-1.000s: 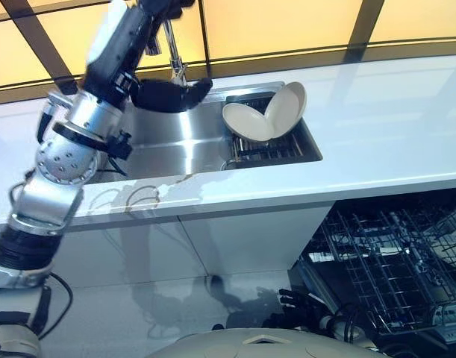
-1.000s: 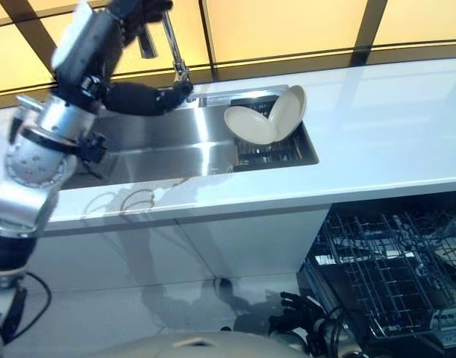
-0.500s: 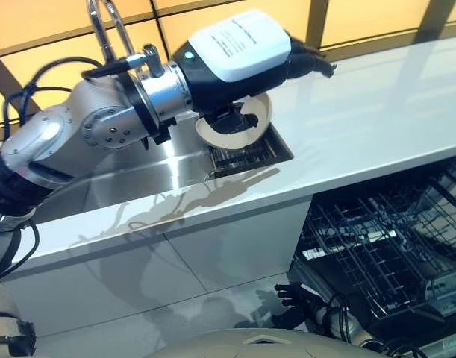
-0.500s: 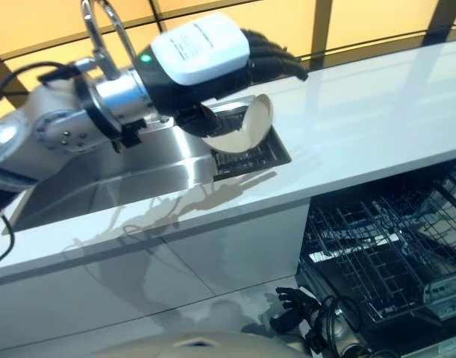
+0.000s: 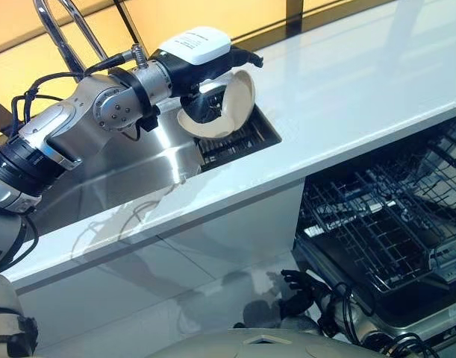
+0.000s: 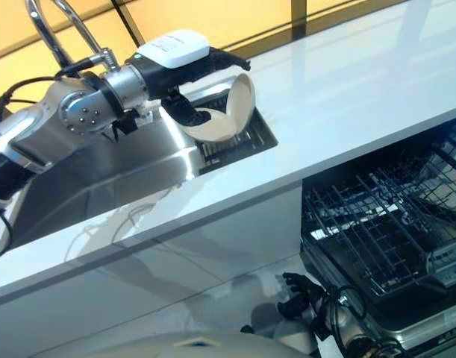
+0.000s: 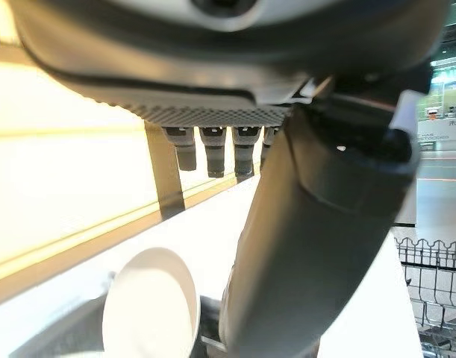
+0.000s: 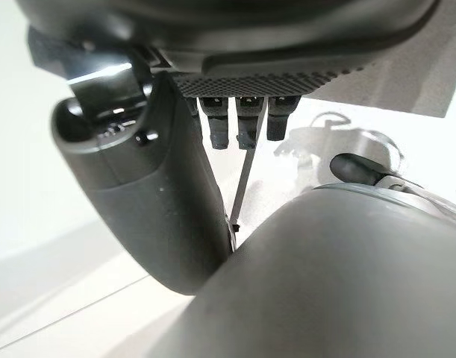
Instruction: Pick up plates and place into dishwasher.
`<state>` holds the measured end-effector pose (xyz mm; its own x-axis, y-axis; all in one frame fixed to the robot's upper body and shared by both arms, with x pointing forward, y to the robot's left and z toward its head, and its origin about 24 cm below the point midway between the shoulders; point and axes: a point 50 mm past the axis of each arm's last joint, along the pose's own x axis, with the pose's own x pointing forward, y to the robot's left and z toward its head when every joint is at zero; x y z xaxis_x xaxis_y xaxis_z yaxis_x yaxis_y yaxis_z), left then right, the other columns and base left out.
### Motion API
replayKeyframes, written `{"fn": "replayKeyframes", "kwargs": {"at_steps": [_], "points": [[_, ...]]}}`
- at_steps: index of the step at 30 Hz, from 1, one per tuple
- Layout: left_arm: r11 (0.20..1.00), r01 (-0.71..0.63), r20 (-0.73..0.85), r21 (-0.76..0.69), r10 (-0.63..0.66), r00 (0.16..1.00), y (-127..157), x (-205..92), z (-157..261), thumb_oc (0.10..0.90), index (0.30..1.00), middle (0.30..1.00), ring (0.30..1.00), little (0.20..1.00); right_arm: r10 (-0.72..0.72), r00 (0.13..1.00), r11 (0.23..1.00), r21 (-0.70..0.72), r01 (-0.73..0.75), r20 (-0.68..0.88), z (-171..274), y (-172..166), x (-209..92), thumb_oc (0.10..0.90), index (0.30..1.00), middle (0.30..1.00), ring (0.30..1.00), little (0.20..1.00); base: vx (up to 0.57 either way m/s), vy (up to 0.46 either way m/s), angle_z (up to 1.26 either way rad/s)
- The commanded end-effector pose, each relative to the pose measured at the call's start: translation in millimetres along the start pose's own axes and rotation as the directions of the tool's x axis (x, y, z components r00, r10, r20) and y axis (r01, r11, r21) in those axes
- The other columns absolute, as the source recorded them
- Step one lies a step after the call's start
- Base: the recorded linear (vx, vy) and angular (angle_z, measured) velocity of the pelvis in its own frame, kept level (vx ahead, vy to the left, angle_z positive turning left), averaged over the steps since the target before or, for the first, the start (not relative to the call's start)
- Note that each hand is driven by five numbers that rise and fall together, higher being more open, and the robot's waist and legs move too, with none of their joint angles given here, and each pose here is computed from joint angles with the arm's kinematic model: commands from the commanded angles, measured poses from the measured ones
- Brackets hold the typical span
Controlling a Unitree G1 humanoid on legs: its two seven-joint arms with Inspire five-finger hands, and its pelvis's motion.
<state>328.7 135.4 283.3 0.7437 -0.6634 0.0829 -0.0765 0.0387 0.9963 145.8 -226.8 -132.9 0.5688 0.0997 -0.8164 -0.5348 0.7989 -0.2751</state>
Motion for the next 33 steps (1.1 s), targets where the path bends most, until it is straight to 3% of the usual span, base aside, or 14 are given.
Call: {"fn": "replayKeyframes", "kwargs": {"at_steps": [1, 11, 20, 33], "points": [[0.948, -0.295, -0.110, 0.116, 0.307, 0.945, 80.3, -9.0, -18.7, 0.800, 0.900, 0.900, 0.900, 0.900, 0.110, 0.994, 0.992, -0.064, -0.111, -0.028, -12.0, 28.7, -4.0, 0.800, 0.900, 0.900, 0.900, 0.900, 0.00, 0.000, 0.00], [0.907, -0.419, -0.266, -0.041, 0.395, 0.879, 63.3, -18.4, -55.3, 0.800, 0.900, 0.900, 0.900, 0.900, 0.113, 0.993, 0.991, -0.068, -0.115, -0.031, -13.1, 26.6, -4.8, 0.800, 0.900, 0.900, 0.900, 0.900, 0.00, 0.000, 0.00], [0.914, -0.406, -0.352, -0.026, 0.371, 0.859, 55.2, -22.7, -74.8, 0.800, 0.900, 0.900, 0.900, 0.900, 0.112, 0.993, 0.991, -0.073, -0.115, -0.040, -17.4, 24.4, -6.9, 0.800, 0.900, 0.900, 0.900, 0.900, 0.00, 0.000, 0.00], [0.930, -0.358, -0.363, -0.085, 0.305, 0.880, 43.3, -13.7, -72.2, 0.800, 0.900, 0.900, 0.900, 0.900, 0.116, 0.992, 0.989, -0.082, -0.119, -0.043, -15.7, 23.0, -6.2, 0.800, 0.900, 0.900, 0.900, 0.900, 0.00, 0.000, 0.00]]}}
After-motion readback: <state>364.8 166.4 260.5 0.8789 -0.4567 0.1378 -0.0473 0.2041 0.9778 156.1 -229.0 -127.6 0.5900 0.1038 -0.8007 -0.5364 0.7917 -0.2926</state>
